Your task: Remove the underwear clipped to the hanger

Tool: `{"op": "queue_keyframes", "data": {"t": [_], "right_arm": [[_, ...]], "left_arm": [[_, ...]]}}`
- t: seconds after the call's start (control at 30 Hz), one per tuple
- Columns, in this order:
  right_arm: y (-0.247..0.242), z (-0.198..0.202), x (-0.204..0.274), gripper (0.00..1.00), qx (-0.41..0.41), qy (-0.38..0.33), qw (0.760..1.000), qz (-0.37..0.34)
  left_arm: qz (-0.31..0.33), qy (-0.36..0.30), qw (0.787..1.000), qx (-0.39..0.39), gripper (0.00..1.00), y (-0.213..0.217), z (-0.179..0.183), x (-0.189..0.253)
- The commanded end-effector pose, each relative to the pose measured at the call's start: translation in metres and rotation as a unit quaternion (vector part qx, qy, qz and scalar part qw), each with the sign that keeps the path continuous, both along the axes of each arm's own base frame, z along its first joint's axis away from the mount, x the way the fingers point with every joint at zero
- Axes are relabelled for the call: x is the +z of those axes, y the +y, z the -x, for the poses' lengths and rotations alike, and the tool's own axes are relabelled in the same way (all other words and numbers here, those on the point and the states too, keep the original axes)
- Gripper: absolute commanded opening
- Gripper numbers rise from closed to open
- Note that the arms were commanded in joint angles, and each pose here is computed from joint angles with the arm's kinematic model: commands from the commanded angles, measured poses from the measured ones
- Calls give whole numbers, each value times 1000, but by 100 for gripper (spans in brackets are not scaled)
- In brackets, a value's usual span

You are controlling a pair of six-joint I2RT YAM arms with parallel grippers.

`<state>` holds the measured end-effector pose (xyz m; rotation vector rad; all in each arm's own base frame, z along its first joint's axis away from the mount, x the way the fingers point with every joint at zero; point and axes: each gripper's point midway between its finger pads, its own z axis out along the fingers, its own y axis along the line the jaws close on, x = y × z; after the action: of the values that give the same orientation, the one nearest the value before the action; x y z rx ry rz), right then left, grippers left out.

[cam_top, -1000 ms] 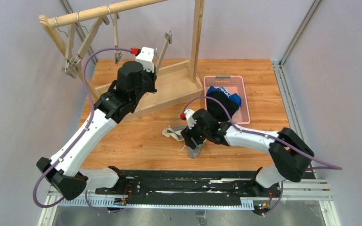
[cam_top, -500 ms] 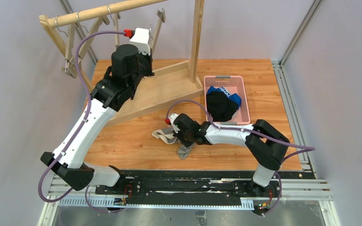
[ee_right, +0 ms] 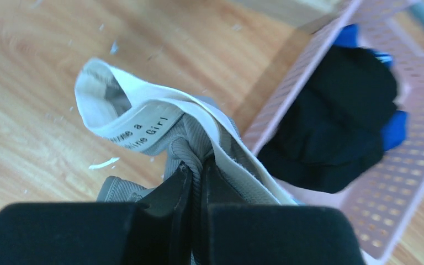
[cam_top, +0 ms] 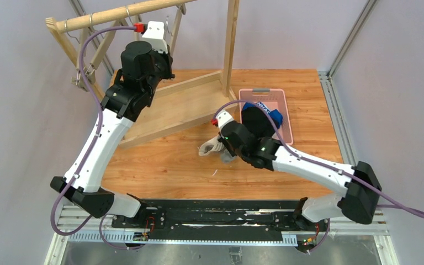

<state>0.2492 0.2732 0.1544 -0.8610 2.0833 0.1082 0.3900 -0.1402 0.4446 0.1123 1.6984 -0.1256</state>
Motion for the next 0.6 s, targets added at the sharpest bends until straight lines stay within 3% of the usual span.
{"op": "queue_keyframes", "data": {"t": [0.0,0.33,0.57], "right_arm": [[-51,-35,58,1,-98,-95,991,16],[-132,-79,147,1,-211,-201,954,-70],[-175,-108,145,1,-265,-218,937,-69]], "left_arm": [[33,-36,999,-10,0,5,0,28],[47,-72,996,-13,0,12,5,52],[54,-97,994,-10,0,18,14,68]]}}
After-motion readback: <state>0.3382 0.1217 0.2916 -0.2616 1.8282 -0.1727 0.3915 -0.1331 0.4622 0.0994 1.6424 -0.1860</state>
